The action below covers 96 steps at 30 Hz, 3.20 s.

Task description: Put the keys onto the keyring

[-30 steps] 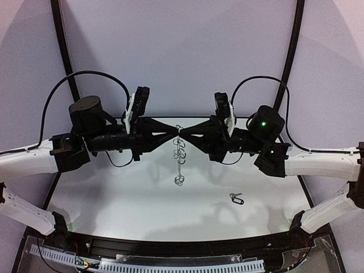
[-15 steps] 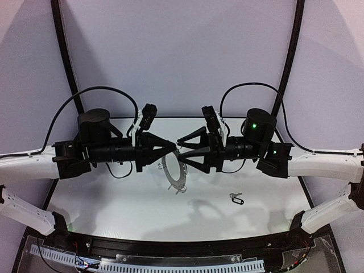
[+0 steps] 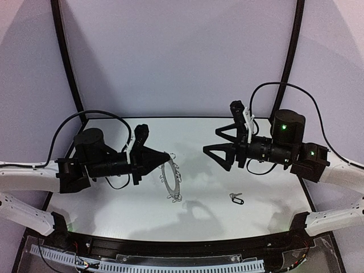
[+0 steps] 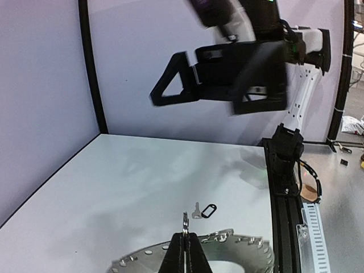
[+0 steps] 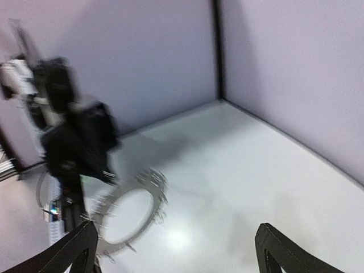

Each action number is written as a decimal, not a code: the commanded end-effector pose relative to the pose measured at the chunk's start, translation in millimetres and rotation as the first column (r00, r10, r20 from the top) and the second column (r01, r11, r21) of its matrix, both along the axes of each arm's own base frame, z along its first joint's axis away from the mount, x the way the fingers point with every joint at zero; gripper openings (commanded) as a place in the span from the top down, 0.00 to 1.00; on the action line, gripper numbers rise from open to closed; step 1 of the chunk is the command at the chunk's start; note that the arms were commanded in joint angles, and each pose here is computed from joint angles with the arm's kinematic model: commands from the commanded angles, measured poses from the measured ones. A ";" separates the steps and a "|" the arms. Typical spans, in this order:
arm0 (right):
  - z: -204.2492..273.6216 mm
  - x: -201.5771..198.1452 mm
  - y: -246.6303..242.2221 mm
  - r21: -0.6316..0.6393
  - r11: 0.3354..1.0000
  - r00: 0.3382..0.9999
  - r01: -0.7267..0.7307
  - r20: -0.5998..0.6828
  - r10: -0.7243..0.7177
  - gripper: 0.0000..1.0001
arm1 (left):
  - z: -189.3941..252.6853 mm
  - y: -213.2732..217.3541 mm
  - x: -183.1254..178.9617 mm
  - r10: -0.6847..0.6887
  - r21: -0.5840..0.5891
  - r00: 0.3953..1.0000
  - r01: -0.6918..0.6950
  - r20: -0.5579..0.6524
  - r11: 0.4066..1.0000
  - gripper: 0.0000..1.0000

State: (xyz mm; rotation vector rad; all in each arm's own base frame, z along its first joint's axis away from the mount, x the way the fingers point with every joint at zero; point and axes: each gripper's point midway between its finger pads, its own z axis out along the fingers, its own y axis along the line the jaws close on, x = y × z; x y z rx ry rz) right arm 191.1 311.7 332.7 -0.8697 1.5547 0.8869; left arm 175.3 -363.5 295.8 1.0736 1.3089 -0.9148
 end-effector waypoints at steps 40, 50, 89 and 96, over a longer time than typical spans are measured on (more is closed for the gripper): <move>-272.2 28.0 -109.0 -0.730 0.679 0.443 0.079 -0.584 -0.680 0.31 | -22.8 -2.9 -19.8 -0.150 0.229 0.985 0.128 0.081 0.965 0.99; -278.0 27.6 -115.4 -0.697 0.698 0.442 0.163 -0.581 -0.683 0.47 | -23.1 -3.2 -17.6 -0.136 0.221 0.987 0.114 0.085 0.969 0.99; -310.2 15.8 -115.3 -0.698 0.630 0.605 0.340 -0.350 -0.715 0.77 | -22.2 -6.4 -16.9 -0.133 0.189 0.989 0.119 0.063 0.975 0.99; -312.1 19.0 -115.4 -0.698 0.621 0.602 0.357 -0.337 -0.724 0.80 | -21.5 -5.3 -17.5 -0.130 0.184 0.990 0.117 0.060 0.976 0.99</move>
